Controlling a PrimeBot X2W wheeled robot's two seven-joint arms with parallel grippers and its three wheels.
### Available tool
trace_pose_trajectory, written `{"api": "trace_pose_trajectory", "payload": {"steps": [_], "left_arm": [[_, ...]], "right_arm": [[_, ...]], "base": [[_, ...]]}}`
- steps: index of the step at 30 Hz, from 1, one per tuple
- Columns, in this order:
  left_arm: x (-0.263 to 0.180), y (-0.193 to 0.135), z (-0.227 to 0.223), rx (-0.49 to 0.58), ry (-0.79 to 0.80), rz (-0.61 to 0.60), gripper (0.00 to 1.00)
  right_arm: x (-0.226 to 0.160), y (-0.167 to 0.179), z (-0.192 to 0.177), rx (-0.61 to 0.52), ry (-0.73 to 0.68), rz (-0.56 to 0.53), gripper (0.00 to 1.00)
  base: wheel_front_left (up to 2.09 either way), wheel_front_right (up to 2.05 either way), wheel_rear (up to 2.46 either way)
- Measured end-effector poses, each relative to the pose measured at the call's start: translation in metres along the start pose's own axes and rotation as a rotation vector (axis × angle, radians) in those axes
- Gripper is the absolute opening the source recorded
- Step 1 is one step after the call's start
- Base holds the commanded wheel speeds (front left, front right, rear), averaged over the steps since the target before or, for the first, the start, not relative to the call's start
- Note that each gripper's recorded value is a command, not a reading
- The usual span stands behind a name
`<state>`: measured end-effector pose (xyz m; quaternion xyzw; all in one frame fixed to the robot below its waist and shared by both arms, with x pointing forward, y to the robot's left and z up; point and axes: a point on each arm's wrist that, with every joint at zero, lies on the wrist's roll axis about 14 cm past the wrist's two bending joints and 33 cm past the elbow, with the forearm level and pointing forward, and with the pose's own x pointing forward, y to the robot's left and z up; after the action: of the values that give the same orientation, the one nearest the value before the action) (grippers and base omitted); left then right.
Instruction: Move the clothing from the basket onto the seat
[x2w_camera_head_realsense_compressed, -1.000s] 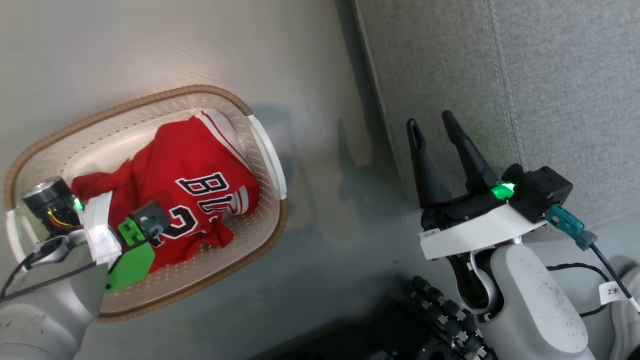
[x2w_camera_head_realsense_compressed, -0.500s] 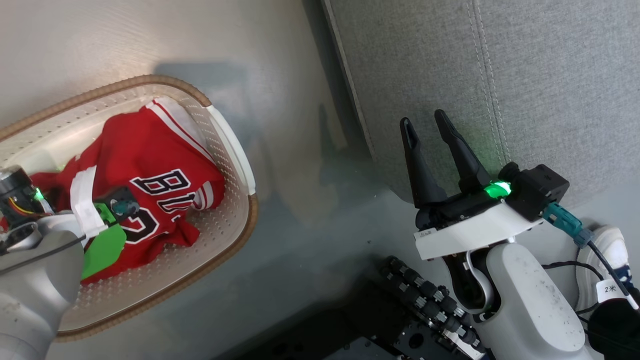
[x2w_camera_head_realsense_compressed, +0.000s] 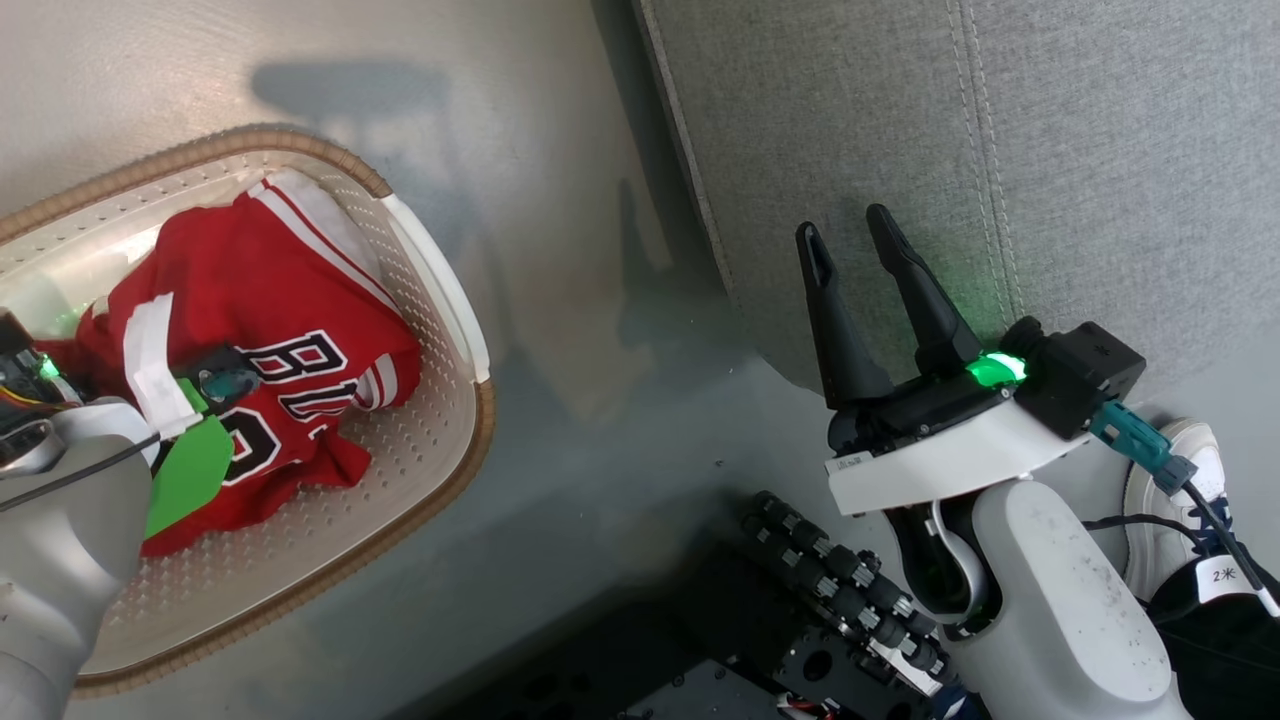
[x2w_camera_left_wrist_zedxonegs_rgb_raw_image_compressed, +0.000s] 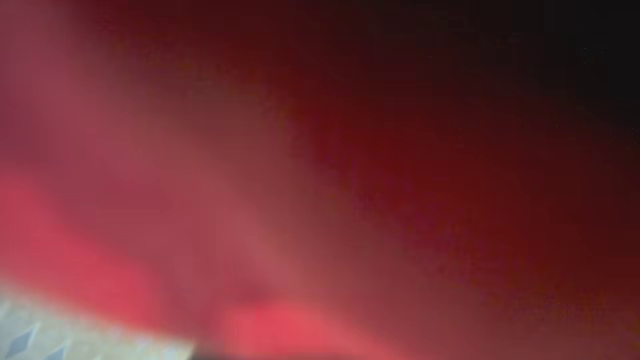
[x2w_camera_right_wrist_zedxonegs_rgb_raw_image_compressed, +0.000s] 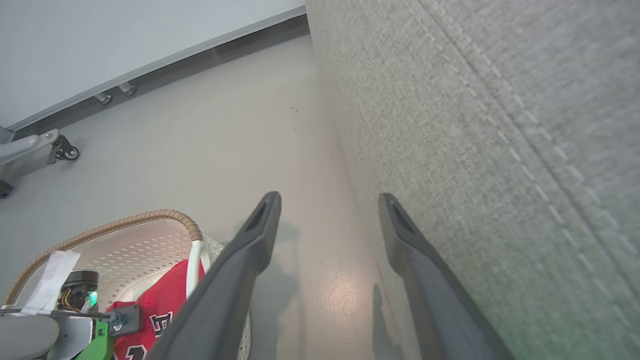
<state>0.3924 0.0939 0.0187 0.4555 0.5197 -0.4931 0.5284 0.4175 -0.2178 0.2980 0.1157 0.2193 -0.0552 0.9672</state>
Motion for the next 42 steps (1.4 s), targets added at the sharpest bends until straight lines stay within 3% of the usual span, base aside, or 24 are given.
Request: {"api": "trace_pose_trajectory", "payload": {"steps": [10,21,29,42], "left_arm": [[-0.012,0.010,0.001,-0.018,-0.023,0.013,0.00],[-0.064,0.026,0.017,-0.031,-0.094,0.086,0.00],[-0.114,0.023,0.027,-0.106,-0.179,0.145,0.00],[-0.218,0.021,0.053,-0.293,-0.501,0.364,0.00]], "right_arm": [[0.000,-0.003,0.014,-0.028,-0.033,-0.002,1.00],[-0.010,0.002,0.046,-0.077,-0.113,0.014,1.00],[-0.030,0.015,0.069,-0.107,-0.177,0.046,1.00],[-0.069,0.049,0.106,-0.124,-0.302,0.141,1.00]], "base": [[0.00,0.00,0.00],[0.00,0.00,0.00],[0.00,0.00,0.00],[0.00,0.00,0.00]]}}
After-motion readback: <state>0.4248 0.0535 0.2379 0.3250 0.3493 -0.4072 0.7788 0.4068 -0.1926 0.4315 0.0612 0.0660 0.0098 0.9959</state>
